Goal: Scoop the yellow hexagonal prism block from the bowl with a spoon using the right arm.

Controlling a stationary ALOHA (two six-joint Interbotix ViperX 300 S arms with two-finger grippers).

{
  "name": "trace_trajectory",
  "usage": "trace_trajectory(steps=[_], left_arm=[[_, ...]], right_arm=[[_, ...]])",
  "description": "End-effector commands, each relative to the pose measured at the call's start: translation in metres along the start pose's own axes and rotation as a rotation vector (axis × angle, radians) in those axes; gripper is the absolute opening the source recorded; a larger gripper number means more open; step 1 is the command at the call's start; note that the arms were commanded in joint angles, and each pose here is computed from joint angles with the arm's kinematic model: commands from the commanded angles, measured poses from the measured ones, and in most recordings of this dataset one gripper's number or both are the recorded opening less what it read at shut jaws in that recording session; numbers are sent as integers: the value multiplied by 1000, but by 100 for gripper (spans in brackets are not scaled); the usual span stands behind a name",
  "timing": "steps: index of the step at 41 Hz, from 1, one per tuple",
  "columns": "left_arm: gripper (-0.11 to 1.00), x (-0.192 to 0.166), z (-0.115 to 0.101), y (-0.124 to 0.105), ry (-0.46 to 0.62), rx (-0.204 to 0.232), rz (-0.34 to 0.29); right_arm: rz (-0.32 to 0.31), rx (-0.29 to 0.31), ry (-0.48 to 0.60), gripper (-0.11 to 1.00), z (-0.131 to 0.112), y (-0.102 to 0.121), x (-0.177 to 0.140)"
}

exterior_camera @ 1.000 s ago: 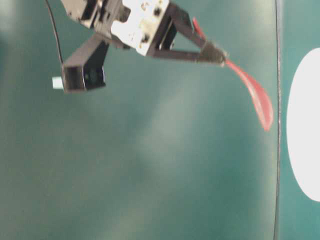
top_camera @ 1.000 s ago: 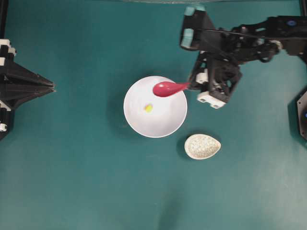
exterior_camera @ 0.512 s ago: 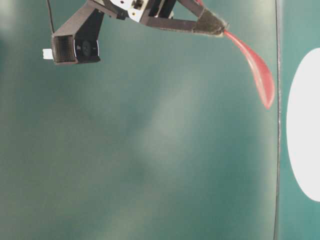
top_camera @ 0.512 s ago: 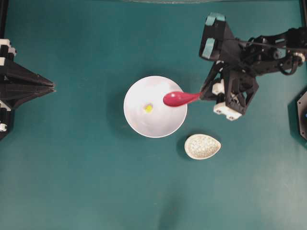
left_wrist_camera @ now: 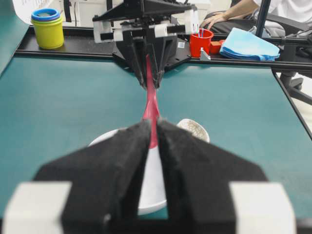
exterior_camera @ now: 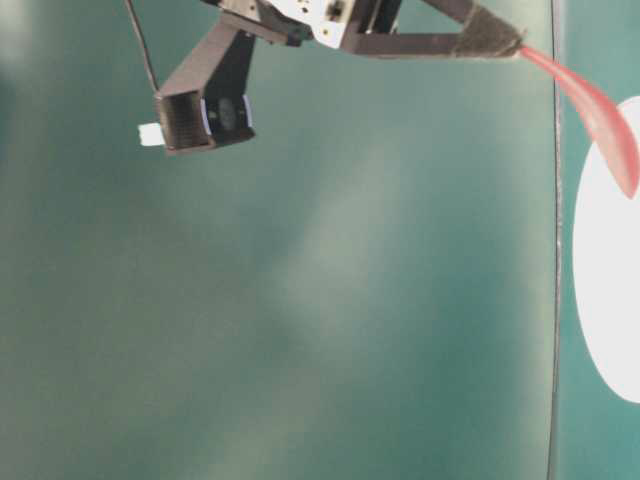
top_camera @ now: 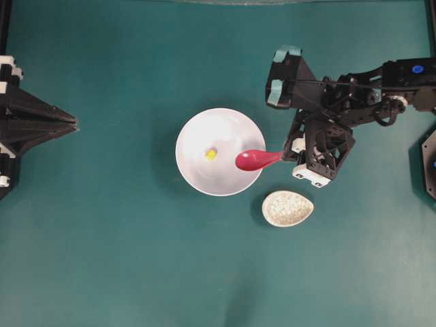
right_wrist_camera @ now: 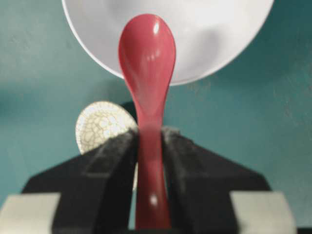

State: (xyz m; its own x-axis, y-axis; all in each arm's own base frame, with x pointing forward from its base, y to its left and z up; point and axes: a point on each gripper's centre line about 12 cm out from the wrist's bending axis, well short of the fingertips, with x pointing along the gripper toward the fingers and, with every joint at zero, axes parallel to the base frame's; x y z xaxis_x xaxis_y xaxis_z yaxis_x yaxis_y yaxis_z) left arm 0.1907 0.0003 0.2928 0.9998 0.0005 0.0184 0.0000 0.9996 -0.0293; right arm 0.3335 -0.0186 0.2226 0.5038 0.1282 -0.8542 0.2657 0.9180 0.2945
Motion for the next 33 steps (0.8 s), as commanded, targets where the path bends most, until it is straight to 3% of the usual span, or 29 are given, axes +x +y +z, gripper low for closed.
trace_trajectory(steps=[1, 33], left_arm=[[14, 2, 12, 0, -29, -1, -1], [14, 2, 12, 0, -31, -1, 1]], right_arm=[[12, 2, -20, 24, 10, 6, -7], [-3, 24, 156, 24, 37, 11, 17]])
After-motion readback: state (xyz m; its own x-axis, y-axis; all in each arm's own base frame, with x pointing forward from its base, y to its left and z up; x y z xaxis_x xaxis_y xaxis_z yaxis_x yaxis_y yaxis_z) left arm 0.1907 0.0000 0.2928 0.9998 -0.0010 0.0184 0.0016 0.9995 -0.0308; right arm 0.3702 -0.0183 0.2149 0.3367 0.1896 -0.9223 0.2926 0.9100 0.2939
